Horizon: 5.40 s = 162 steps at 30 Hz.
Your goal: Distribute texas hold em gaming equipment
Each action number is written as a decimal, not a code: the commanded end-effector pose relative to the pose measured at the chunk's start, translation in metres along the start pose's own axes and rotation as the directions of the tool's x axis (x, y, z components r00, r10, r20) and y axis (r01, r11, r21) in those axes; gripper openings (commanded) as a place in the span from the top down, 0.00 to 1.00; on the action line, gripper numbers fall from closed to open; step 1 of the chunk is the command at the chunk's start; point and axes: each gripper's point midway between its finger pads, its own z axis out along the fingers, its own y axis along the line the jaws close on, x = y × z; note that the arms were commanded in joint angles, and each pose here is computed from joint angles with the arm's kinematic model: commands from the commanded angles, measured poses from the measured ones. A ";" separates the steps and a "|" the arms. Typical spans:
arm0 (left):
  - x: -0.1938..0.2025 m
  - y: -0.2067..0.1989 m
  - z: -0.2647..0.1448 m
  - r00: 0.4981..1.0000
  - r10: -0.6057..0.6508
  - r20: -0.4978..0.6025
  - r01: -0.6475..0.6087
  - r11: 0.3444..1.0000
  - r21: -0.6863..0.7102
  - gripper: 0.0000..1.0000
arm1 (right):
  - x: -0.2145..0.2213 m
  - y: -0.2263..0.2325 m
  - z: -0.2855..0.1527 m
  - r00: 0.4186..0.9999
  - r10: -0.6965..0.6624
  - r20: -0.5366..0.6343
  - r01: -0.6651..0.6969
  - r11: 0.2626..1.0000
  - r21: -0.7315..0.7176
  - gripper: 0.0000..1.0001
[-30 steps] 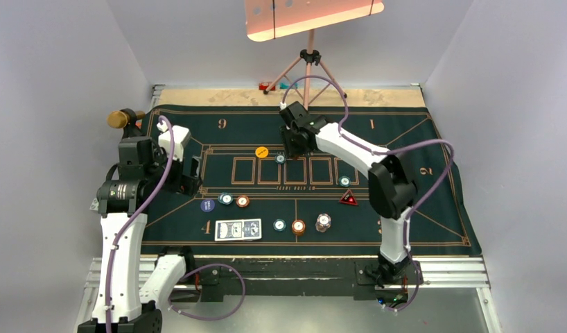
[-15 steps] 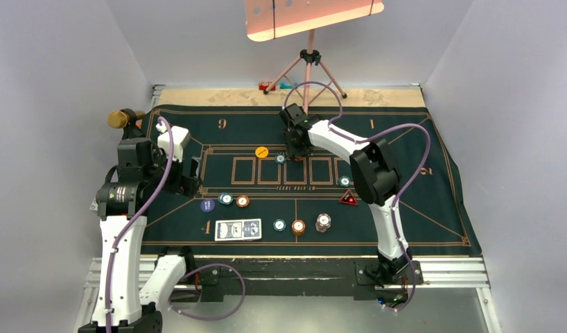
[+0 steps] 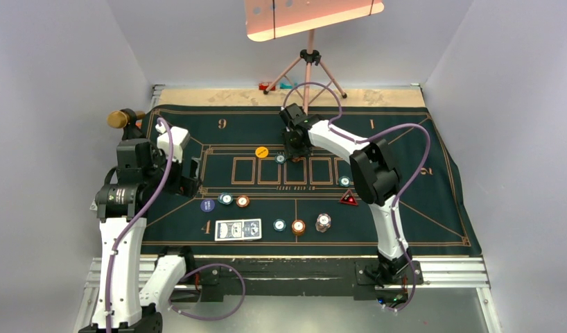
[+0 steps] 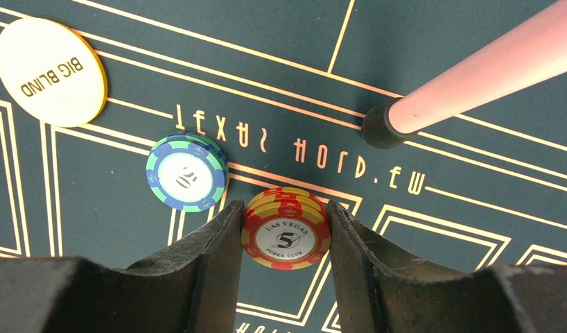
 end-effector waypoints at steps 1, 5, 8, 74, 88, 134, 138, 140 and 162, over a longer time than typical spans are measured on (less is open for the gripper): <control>-0.002 -0.002 -0.005 1.000 0.011 0.017 -0.011 1.000 0.008 0.00 | -0.012 0.007 -0.008 0.999 0.003 0.043 -0.001 0.999 -0.035 0.52; -0.001 -0.003 -0.006 1.000 0.011 0.016 -0.011 1.000 0.012 0.00 | -0.015 0.006 -0.014 0.999 -0.001 0.051 0.003 1.000 -0.027 0.50; -0.002 -0.003 -0.007 1.000 0.010 0.019 -0.010 1.000 0.009 0.00 | -0.015 0.004 -0.018 0.999 -0.008 0.054 0.009 1.000 -0.023 0.42; -0.006 -0.001 -0.013 0.999 0.030 0.035 -0.030 1.000 -0.009 0.00 | 0.226 0.077 -0.110 0.912 -0.396 -0.111 0.378 0.913 -0.152 0.56; -0.005 -0.001 -0.012 0.999 0.032 0.034 -0.032 0.999 -0.008 0.00 | 0.185 0.079 -0.143 0.931 -0.363 -0.030 0.355 0.923 -0.148 0.79; 0.002 -0.007 -0.003 0.999 0.039 0.018 -0.040 0.998 0.041 0.00 | 0.155 -0.198 -0.061 0.788 0.614 0.039 -0.585 0.730 0.353 0.64; 0.004 -0.007 -0.003 0.999 0.043 0.014 -0.044 0.998 0.037 0.00 | 0.158 -0.196 -0.061 0.786 0.617 0.032 -0.587 0.730 0.351 0.46; 0.004 -0.007 -0.003 0.999 0.044 0.014 -0.045 0.998 0.036 0.00 | 0.157 -0.198 -0.064 0.785 0.618 0.040 -0.589 0.725 0.357 0.38; 0.000 -0.007 0.000 0.999 0.032 0.015 -0.033 0.998 0.045 0.00 | 0.145 -0.049 -0.173 0.978 0.194 0.074 -0.199 0.978 0.061 0.13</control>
